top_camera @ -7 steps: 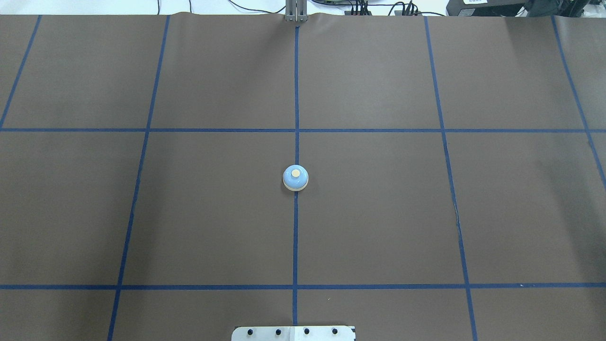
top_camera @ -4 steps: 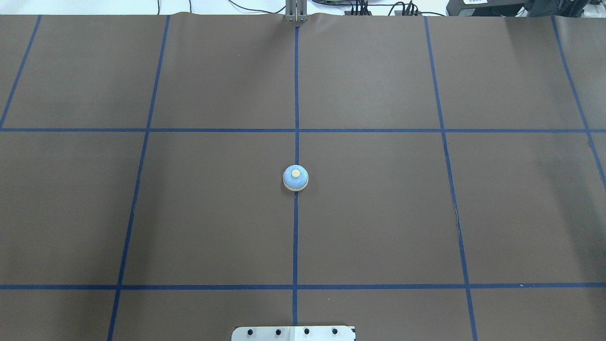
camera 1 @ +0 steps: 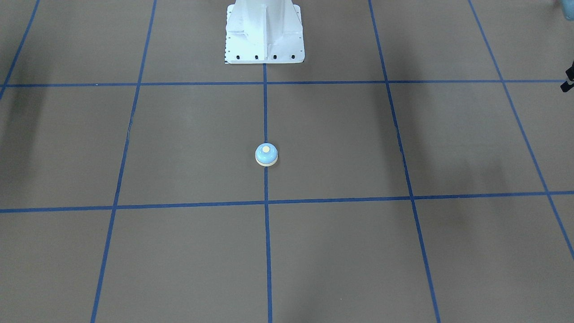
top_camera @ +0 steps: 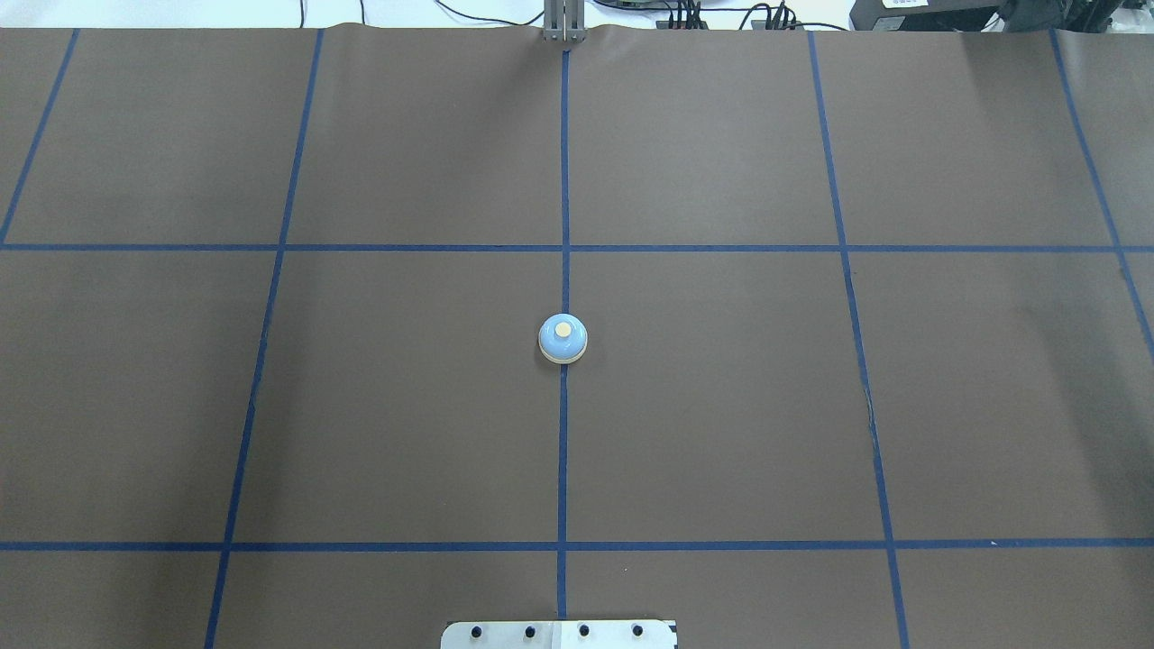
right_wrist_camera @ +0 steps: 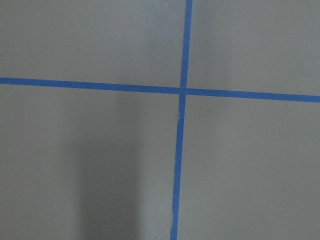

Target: Place and press bell with both arms

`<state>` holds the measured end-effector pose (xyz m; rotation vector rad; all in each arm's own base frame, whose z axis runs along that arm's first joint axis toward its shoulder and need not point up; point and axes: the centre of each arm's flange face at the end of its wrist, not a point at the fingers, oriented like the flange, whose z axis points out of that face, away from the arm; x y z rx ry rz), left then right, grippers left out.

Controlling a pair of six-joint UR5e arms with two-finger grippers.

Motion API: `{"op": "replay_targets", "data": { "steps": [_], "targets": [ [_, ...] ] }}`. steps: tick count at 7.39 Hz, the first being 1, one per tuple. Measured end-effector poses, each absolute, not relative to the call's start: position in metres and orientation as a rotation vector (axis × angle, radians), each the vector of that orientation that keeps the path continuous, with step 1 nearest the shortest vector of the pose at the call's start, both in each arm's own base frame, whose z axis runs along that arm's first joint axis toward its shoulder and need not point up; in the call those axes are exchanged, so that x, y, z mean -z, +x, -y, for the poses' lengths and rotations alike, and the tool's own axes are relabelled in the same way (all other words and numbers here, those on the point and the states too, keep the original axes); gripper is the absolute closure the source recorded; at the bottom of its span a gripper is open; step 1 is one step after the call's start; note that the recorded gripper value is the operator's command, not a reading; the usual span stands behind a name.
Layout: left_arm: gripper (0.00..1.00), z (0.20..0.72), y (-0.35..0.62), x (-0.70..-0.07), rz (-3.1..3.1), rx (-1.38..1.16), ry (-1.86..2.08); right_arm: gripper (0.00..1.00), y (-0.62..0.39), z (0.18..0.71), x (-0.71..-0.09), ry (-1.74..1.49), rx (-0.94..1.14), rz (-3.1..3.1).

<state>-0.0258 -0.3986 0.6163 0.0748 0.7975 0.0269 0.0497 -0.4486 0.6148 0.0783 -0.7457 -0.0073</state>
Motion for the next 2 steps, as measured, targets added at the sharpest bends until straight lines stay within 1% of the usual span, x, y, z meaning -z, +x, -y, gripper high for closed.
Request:
{"op": "replay_targets", "data": {
  "steps": [2],
  "targets": [
    [0.0,0.4011,-0.0249,-0.6132,-0.8,-0.026,0.073,0.0,0.0484,0.452,-0.6086,0.083,0.012,0.735]
  ]
}}
